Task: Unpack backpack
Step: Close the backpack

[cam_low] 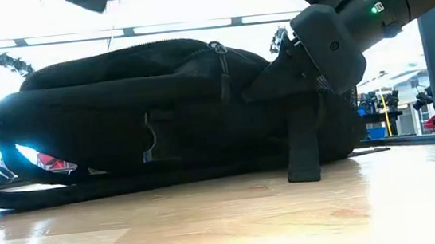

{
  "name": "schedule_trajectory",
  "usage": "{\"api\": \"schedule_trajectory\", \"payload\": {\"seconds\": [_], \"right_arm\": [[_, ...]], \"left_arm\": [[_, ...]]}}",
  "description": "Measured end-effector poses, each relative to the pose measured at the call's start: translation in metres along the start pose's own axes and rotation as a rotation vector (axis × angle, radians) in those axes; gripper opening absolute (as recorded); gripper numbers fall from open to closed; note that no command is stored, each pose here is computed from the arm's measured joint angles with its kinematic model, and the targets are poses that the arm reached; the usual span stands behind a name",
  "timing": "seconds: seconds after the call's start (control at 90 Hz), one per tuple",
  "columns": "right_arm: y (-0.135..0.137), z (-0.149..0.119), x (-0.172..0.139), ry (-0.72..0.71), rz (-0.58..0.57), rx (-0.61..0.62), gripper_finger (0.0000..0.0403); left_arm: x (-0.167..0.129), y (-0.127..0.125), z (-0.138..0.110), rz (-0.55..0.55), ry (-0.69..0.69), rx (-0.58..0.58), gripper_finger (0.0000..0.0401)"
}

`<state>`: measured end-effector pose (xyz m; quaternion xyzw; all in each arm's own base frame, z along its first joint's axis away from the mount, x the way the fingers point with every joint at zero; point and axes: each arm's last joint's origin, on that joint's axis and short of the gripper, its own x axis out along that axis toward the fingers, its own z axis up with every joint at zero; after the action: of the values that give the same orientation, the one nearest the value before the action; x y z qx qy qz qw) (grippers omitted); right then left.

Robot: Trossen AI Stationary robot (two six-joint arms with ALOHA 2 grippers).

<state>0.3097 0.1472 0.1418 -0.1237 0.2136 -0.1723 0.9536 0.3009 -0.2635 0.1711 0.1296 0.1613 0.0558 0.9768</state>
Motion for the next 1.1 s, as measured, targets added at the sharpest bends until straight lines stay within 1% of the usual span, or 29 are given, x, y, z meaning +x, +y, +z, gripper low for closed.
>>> {"api": "schedule_trajectory", "payload": {"seconds": [0.033, 0.067, 0.144, 0.222, 0.3, 0.4, 0.556, 0.733, 0.822, 0.856, 0.944, 1.022, 1.1], "right_arm": [[0.000, 0.000, 0.000, -0.001, 0.000, 0.001, 0.0027], [0.000, 0.000, 0.000, -0.002, 0.000, 0.003, 0.0027], [0.000, 0.001, 0.000, -0.006, -0.001, 0.008, 0.0027], [0.000, 0.001, 0.000, -0.008, 0.000, 0.009, 0.0027], [0.000, 0.001, 0.000, -0.008, 0.000, 0.010, 0.0027], [0.000, 0.001, 0.000, -0.007, -0.002, 0.009, 0.0027], [-0.001, 0.000, 0.001, 0.001, -0.005, 0.000, 0.0027], [-0.001, -0.001, 0.001, 0.008, -0.003, 0.014, 0.0027], [0.000, -0.001, 0.001, 0.008, -0.002, 0.015, 0.0027], [0.000, -0.001, 0.001, 0.008, 0.000, 0.015, 0.0027], [0.000, -0.001, 0.001, 0.010, 0.006, 0.014, 0.0027], [0.000, -0.001, 0.001, 0.011, 0.008, 0.013, 0.0027], [0.000, -0.001, 0.000, 0.011, 0.009, 0.014, 0.0027]], "left_arm": [[0.003, 0.002, -0.004, -0.026, 0.034, -0.039, 0.0122], [0.008, 0.005, -0.008, -0.025, 0.066, -0.072, 0.0122], [0.018, 0.016, -0.015, 0.032, 0.118, -0.127, 0.0122], [0.026, 0.026, -0.016, 0.081, 0.134, -0.180, 0.0122], [0.034, 0.035, -0.018, 0.112, 0.141, -0.215, 0.0122], [0.042, 0.048, -0.027, 0.154, 0.168, -0.239, 0.0122], [0.047, 0.058, -0.035, 0.189, 0.185, -0.270, 0.0122], [0.050, 0.063, -0.037, 0.230, 0.178, -0.274, 0.0122], [0.049, 0.064, -0.039, 0.235, 0.203, -0.252, 0.0122], [0.048, 0.063, -0.041, 0.230, 0.223, -0.238, 0.0122], [0.043, 0.059, -0.047, 0.172, 0.293, -0.186, 0.0122], [0.036, 0.053, -0.051, 0.156, 0.329, -0.177, 0.0122], [0.030, 0.048, -0.053, 0.155, 0.333, -0.175, 0.0122]]}}
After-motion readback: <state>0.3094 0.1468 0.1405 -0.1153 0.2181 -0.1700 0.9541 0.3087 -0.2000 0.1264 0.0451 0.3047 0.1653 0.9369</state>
